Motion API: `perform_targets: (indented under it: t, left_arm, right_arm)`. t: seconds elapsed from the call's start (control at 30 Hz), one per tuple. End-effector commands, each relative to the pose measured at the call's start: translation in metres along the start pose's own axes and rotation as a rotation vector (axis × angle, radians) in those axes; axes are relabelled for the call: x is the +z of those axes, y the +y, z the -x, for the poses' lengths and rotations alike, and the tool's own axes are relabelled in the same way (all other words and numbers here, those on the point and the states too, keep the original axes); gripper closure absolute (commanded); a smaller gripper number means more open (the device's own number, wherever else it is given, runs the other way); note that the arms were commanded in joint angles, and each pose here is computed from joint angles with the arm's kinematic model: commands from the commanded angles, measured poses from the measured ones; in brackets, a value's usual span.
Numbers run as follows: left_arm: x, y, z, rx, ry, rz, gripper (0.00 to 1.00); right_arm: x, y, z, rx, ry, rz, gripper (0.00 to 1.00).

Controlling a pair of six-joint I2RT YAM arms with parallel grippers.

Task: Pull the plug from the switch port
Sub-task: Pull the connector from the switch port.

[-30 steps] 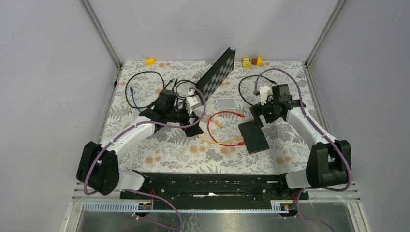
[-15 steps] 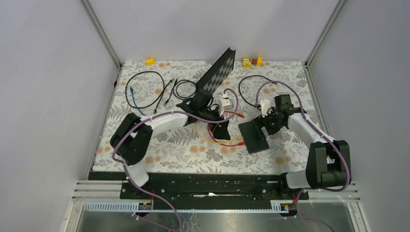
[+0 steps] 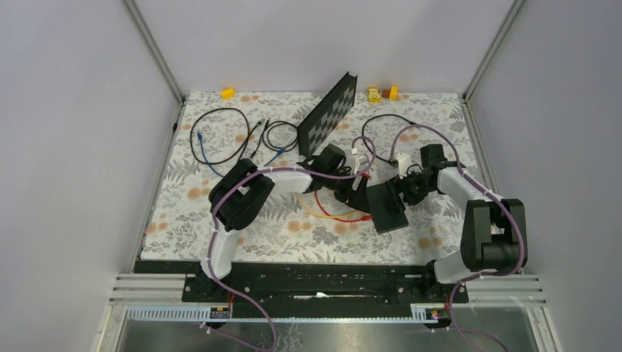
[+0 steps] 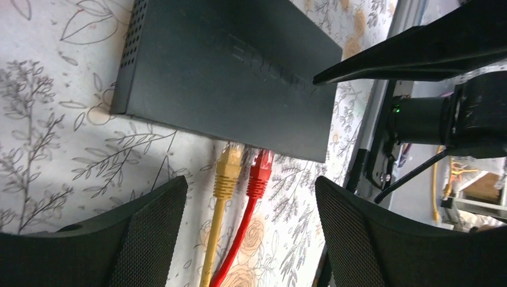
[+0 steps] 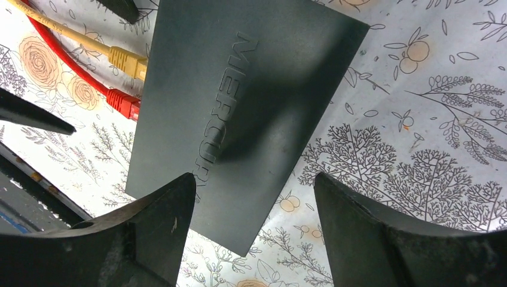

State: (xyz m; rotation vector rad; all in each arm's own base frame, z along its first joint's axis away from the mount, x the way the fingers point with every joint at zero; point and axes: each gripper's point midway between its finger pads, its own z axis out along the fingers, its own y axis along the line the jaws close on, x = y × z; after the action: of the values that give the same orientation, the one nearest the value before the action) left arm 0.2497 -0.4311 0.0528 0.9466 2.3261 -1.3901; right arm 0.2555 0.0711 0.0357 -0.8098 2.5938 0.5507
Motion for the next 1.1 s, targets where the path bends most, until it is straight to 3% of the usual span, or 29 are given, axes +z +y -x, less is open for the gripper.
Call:
perform_targets:
  t: [0.0, 0.23, 0.83, 1.07]
  left_arm:
    - [0.009, -0.011, 0.026, -0.061, -0.066, -0.036, 0.21]
    - [0.013, -0.007, 0.017, -0.133, -0.06, -0.035, 0.28]
    - [0.009, 0.0, 0.003, -0.214, -0.089, 0.002, 0.24]
    - [0.011, -0.004, -0.001, -0.266, -0.089, -0.033, 0.3]
  right_arm:
    - [0.0, 0.002, 0.01, -0.013, -0.035, 0.065, 0.22]
    - [0.001, 0.007, 0.008, -0.012, -0.016, 0.119, 0.26]
    - [-0.009, 0.013, -0.009, -0.014, 0.019, 0.175, 0.21]
    - [-0.009, 0.025, -0.015, -0.006, 0.028, 0.239, 0.22]
